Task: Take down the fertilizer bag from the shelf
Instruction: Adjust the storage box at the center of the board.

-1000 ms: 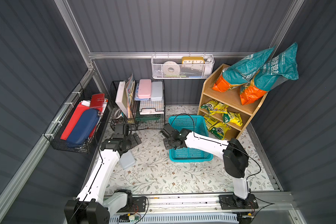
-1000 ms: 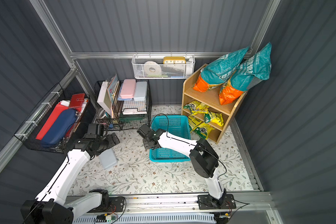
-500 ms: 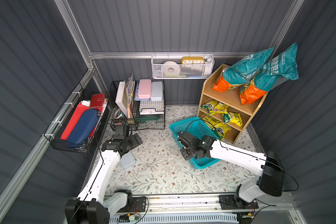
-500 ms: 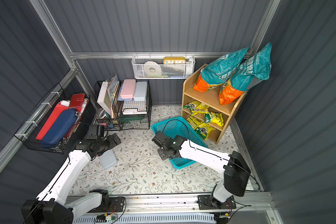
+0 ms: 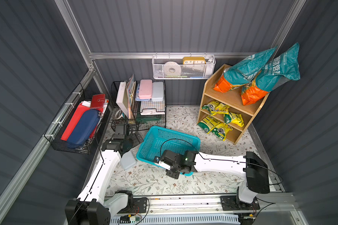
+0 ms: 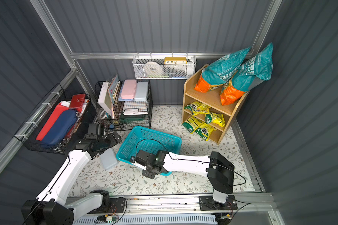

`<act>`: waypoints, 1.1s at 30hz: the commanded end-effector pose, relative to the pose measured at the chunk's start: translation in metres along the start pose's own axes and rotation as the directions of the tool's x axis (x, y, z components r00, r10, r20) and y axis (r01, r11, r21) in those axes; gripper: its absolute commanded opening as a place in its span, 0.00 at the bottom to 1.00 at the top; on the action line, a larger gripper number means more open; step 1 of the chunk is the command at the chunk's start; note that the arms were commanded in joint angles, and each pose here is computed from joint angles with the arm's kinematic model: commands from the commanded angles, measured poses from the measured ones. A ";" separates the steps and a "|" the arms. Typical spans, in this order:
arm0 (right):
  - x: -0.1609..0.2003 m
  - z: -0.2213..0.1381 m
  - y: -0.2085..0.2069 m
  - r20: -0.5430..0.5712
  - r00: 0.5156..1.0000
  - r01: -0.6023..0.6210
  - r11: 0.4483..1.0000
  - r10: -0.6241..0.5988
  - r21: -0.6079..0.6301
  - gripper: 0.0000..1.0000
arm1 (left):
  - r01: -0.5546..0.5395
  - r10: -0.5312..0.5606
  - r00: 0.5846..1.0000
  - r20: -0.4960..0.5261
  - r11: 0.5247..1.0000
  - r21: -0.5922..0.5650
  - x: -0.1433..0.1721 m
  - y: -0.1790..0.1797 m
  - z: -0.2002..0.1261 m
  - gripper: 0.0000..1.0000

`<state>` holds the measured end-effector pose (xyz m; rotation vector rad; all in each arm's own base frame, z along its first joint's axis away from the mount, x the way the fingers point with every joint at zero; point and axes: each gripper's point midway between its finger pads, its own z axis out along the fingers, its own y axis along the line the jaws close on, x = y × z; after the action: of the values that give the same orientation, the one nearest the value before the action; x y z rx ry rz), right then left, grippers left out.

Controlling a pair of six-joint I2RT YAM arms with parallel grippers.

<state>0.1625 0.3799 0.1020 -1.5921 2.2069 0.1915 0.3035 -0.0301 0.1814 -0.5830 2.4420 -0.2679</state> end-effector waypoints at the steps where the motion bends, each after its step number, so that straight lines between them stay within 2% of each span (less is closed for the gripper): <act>1: 0.005 -0.013 -0.014 0.004 1.000 -0.025 0.998 0.025 0.050 0.72 | -0.005 0.005 1.000 0.003 1.000 0.001 0.002 0.001 -0.004 0.99; 3: -0.005 -0.036 -0.026 0.065 0.995 -0.084 0.992 0.078 0.095 0.80 | -0.005 0.005 1.000 0.001 1.000 0.013 0.002 -0.002 -0.003 0.99; 5: -0.015 -0.064 -0.050 0.145 0.976 -0.187 0.964 0.161 0.188 0.82 | -0.005 0.005 1.000 -0.002 0.999 0.037 0.001 -0.006 -0.001 0.99; 7: -0.012 -0.094 -0.089 0.225 0.931 -0.349 0.883 0.288 0.315 0.85 | 0.003 -0.001 1.000 -0.019 0.997 0.079 0.002 -0.015 0.001 0.99; 9: 0.009 -0.115 -0.127 0.254 0.850 -0.526 0.762 0.461 0.378 0.86 | 0.018 -0.014 0.999 -0.040 0.994 0.111 0.004 -0.021 0.004 0.99; 11: 0.045 -0.121 -0.153 0.233 0.713 -0.694 0.617 0.662 0.370 0.85 | 0.041 -0.034 0.998 -0.060 0.992 0.119 0.007 -0.023 0.007 1.00; 13: 0.083 -0.113 -0.163 0.169 0.593 -0.787 0.522 0.787 0.330 0.84 | 0.054 -0.048 0.997 -0.054 0.990 0.128 0.008 -0.023 0.006 0.99; 18: 0.135 -0.106 -0.173 0.213 0.480 -0.852 0.393 0.851 0.347 0.79 | 0.048 -0.042 0.998 -0.046 0.989 0.141 0.011 -0.023 -0.001 0.99; 20: 0.138 -0.100 -0.167 0.220 0.440 -0.879 0.368 0.870 0.303 0.78 | 0.051 -0.042 0.997 -0.061 0.988 0.144 0.015 -0.022 0.000 0.99; 22: 0.127 -0.087 -0.155 0.200 0.416 -0.904 0.379 0.887 0.198 0.76 | 0.063 -0.051 0.995 -0.080 0.988 0.144 0.020 -0.021 0.003 0.99; 24: 0.121 -0.076 -0.147 0.174 0.384 -0.921 0.363 0.907 0.140 0.76 | 0.078 -0.064 0.993 -0.098 0.986 0.147 0.025 -0.021 0.006 1.00; 29: 0.117 -0.049 -0.140 0.123 0.340 -0.939 0.329 0.932 0.099 0.74 | 0.087 -0.071 0.992 -0.108 0.984 0.154 0.025 -0.024 0.007 1.00; 33: 0.117 -0.029 -0.145 0.126 0.318 -0.946 0.304 0.940 0.115 0.66 | 0.085 -0.069 0.992 -0.103 0.984 0.157 0.021 -0.026 0.005 0.99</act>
<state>0.2506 0.2058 0.1041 0.0013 2.7641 0.2692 0.3005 -0.0585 0.1726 -0.6016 2.4583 -0.5024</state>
